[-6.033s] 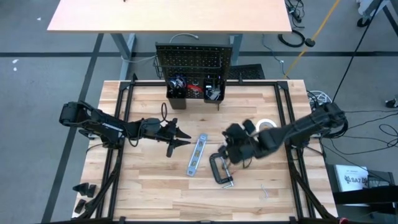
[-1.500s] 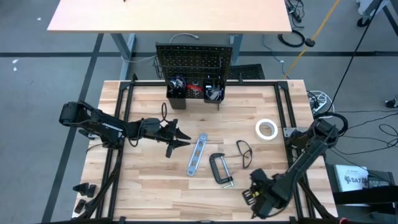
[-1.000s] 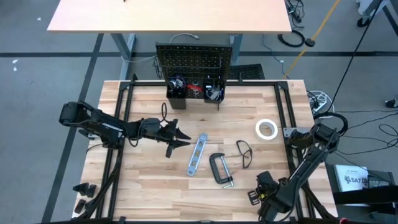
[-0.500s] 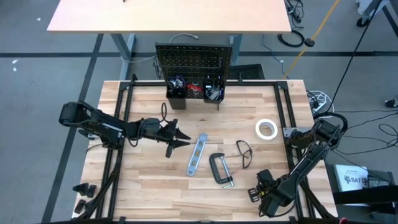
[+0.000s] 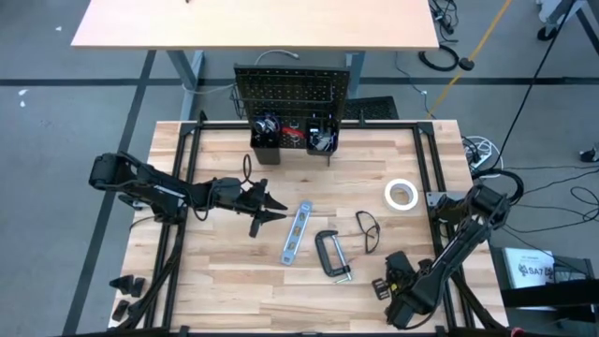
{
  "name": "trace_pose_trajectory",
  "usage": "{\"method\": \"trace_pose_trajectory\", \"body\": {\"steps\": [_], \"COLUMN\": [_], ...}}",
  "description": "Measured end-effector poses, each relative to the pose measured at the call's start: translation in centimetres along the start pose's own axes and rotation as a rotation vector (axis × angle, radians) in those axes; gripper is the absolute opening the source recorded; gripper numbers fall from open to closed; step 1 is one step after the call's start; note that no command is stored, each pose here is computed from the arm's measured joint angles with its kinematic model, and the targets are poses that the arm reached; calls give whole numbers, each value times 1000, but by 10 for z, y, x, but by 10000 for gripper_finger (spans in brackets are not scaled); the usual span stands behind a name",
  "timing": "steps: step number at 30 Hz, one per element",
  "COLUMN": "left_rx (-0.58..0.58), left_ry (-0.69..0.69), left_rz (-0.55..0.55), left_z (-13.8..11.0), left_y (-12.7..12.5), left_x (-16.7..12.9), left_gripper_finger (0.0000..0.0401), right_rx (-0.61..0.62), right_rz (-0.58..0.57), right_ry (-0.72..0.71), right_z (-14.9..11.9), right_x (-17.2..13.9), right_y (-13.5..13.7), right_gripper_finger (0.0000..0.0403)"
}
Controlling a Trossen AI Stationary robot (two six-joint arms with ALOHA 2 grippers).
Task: Hang tools onto peg board
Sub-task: Put the pegboard hook into the right black bin on the peg board
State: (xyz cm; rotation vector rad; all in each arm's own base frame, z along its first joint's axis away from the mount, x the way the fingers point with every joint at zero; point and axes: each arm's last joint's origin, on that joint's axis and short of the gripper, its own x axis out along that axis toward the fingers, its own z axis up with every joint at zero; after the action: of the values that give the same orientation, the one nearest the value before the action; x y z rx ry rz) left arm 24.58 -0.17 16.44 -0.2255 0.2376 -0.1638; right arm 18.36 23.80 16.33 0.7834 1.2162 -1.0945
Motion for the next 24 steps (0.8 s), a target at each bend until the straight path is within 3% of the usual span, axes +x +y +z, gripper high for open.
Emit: {"method": "trace_pose_trajectory", "body": {"steps": [7, 15, 24], "left_rx": [0, 0, -1], "left_ry": [-1, -3, -4], "left_rz": [0, -1, 0], "left_z": [0, 0, 0], "left_y": [0, 0, 0], "left_x": [0, 0, 0], "left_gripper_finger": [121, 121, 121], "right_rx": [6, -37, -184], "right_rz": [119, 249, 171], "right_ry": [-187, -373, -459], "right_z": [13, 39, 100], "right_x": [-37, -49, -51], "right_y": [14, 37, 63], "right_gripper_finger": [1, 0, 0]}}
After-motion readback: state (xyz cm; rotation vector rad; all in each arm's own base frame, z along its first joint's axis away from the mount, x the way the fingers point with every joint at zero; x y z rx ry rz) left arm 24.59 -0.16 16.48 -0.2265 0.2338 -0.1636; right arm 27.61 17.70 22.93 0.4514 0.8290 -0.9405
